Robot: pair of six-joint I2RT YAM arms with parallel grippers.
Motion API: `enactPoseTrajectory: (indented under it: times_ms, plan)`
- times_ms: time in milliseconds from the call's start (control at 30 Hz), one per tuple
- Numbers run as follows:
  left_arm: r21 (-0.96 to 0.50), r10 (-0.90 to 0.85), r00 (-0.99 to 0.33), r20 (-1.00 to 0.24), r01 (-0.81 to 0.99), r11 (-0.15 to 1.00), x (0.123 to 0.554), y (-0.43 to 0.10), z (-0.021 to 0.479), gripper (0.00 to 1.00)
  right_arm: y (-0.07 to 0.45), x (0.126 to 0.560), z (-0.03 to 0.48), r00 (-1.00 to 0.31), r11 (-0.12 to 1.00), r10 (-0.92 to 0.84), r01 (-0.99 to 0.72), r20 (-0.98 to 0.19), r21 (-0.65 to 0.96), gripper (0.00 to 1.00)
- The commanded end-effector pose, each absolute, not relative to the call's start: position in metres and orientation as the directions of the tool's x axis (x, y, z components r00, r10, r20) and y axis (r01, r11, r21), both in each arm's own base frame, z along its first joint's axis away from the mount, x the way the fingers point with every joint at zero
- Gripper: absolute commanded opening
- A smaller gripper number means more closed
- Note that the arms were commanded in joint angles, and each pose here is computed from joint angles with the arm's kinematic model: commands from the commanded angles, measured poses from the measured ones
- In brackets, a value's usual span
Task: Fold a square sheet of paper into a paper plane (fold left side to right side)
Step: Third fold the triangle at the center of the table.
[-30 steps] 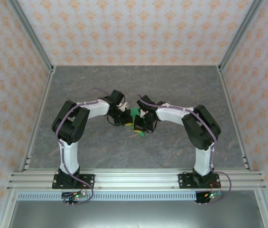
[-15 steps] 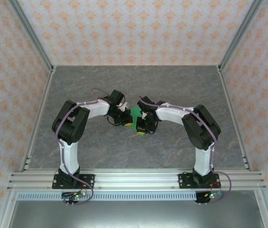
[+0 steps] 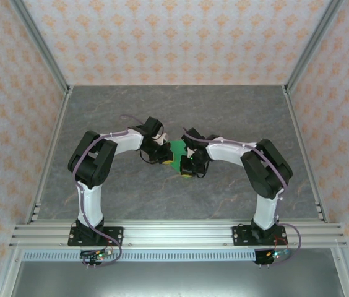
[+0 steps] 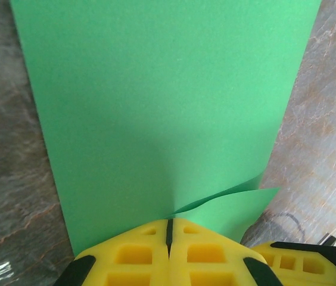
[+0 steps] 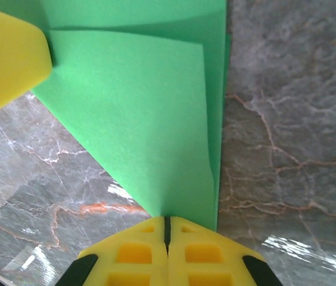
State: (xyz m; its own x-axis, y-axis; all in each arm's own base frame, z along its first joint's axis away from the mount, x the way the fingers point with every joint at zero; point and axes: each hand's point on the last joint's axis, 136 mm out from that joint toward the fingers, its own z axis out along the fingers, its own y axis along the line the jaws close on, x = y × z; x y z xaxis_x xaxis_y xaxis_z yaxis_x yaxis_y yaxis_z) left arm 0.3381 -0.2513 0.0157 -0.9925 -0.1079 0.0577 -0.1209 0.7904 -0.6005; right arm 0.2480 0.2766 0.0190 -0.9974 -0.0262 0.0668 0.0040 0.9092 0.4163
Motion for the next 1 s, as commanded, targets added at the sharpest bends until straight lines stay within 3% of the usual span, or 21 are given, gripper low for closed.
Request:
enactPoseTrajectory:
  times_ms: [0, 300, 533, 700, 967]
  plan:
    - [-0.413, -0.136, -0.983, 0.121, -0.174, 0.894, 0.317, -0.219, -0.031, 0.02, 0.227, 0.204, 0.003, -0.977, 0.972, -0.014, 0.036, 0.211, 0.23, 0.0]
    - [-0.416, -0.133, -0.984, 0.116, -0.17, 0.893, 0.318, -0.219, -0.03, 0.02, 0.208, 0.21, 0.019, -0.982, 0.981, -0.023, 0.013, 0.186, 0.194, 0.0]
    - [-0.432, -0.135, -0.985, 0.11, -0.17, 0.886, 0.319, -0.222, -0.025, 0.02, 0.248, 0.245, 0.064, -1.0, 0.914, -0.01, -0.005, 0.01, 0.406, 0.0]
    - [-0.445, -0.137, -0.985, 0.104, -0.169, 0.88, 0.322, -0.224, -0.021, 0.02, 0.282, 0.255, 0.052, -0.999, 0.847, -0.016, 0.014, 0.051, 0.531, 0.0]
    - [-0.46, -0.135, -0.987, 0.09, -0.161, 0.873, 0.324, -0.226, -0.014, 0.02, 0.273, 0.254, 0.019, -0.992, 0.898, -0.029, 0.027, 0.12, 0.439, 0.0]
